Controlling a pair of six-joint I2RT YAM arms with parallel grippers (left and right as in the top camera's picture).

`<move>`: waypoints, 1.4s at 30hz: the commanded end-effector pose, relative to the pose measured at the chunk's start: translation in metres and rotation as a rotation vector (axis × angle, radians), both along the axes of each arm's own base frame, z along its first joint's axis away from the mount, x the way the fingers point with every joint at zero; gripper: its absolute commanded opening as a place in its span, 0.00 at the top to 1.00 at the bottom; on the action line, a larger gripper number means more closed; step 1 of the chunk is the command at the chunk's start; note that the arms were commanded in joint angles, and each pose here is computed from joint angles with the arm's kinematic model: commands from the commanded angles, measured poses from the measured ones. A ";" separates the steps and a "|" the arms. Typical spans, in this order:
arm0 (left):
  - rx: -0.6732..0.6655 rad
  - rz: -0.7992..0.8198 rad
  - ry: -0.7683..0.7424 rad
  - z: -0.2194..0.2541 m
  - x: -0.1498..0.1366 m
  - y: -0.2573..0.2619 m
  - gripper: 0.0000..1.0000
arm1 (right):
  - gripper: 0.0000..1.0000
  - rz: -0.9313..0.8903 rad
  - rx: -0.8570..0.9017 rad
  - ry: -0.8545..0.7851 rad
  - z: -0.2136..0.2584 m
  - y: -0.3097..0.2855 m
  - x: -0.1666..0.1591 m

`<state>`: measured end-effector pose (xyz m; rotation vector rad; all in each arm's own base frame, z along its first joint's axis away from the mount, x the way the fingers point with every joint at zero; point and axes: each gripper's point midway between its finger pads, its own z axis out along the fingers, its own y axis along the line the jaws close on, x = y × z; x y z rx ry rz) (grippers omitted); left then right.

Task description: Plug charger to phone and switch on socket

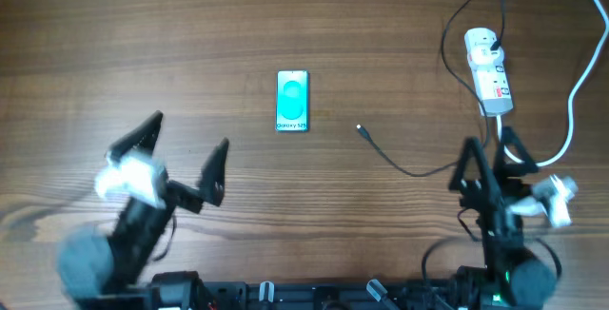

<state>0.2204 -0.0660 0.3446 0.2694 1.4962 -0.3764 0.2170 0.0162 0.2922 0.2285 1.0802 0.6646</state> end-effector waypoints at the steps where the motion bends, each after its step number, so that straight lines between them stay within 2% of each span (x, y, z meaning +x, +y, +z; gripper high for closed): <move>1: 0.046 0.010 0.318 0.034 0.039 0.005 0.00 | 0.00 0.010 0.012 -0.186 0.063 0.002 -0.031; 2: 0.034 -0.001 0.453 0.036 0.052 0.004 0.00 | 0.00 -0.004 -0.049 -0.170 0.081 0.006 -0.031; 4: 0.015 -0.014 0.552 0.043 0.078 0.003 0.00 | 0.00 -0.015 -0.232 -0.072 0.106 0.019 -0.021; 6: -0.026 0.045 0.737 0.037 0.100 0.007 0.00 | 0.00 -0.029 -0.368 0.217 0.111 0.018 0.007; 8: 0.054 0.068 0.967 0.007 0.110 -0.004 0.00 | 0.00 0.021 -0.478 0.556 0.091 0.015 0.028; 9: 0.103 0.042 1.061 -0.010 0.115 -0.019 0.00 | 0.00 0.076 -0.460 0.713 0.078 0.016 0.037; 11: 0.058 -0.095 1.183 -0.034 0.122 -0.062 0.00 | 0.00 0.289 -0.366 0.927 0.049 0.037 0.044; 13: 0.071 -0.129 1.248 -0.055 0.128 -0.080 0.00 | 0.00 0.433 -0.294 1.071 0.014 0.050 0.057; 14: 0.064 -0.059 1.289 -0.069 0.137 -0.080 0.00 | 0.00 0.478 -0.247 1.171 -0.009 0.052 0.068; 16: 0.012 0.211 1.351 -0.090 0.150 -0.061 0.00 | 0.03 0.487 -0.217 1.354 -0.054 0.046 0.082; 19: 0.066 0.445 1.361 -0.119 0.162 -0.051 0.00 | 0.03 0.260 -0.271 1.766 -0.139 0.015 0.078; 20: 0.070 0.469 1.377 -0.129 0.166 -0.056 0.00 | 0.02 0.211 -0.264 1.854 -0.155 0.013 0.075; 24: 0.145 0.456 1.450 -0.182 0.181 -0.081 0.00 | 0.01 0.269 -0.340 1.947 -0.185 0.033 0.075; 28: 0.180 0.466 1.470 -0.218 0.197 -0.086 0.00 | 0.01 0.276 -0.367 1.907 -0.187 0.040 0.085; 29: 0.226 0.411 1.480 -0.230 0.200 -0.091 0.00 | 0.01 0.275 -0.367 1.902 -0.188 0.040 0.086; 31: 0.281 0.232 1.504 -0.244 0.200 -0.110 0.00 | 0.01 0.273 -0.367 1.890 -0.187 0.041 0.089; 36: 0.291 0.223 1.507 -0.266 0.205 -0.112 0.00 | 0.01 0.282 -0.357 1.874 -0.187 0.043 0.092; 42: 0.330 0.230 1.526 -0.305 0.190 -0.117 0.00 | 0.01 0.258 -0.302 1.854 -0.185 0.045 0.101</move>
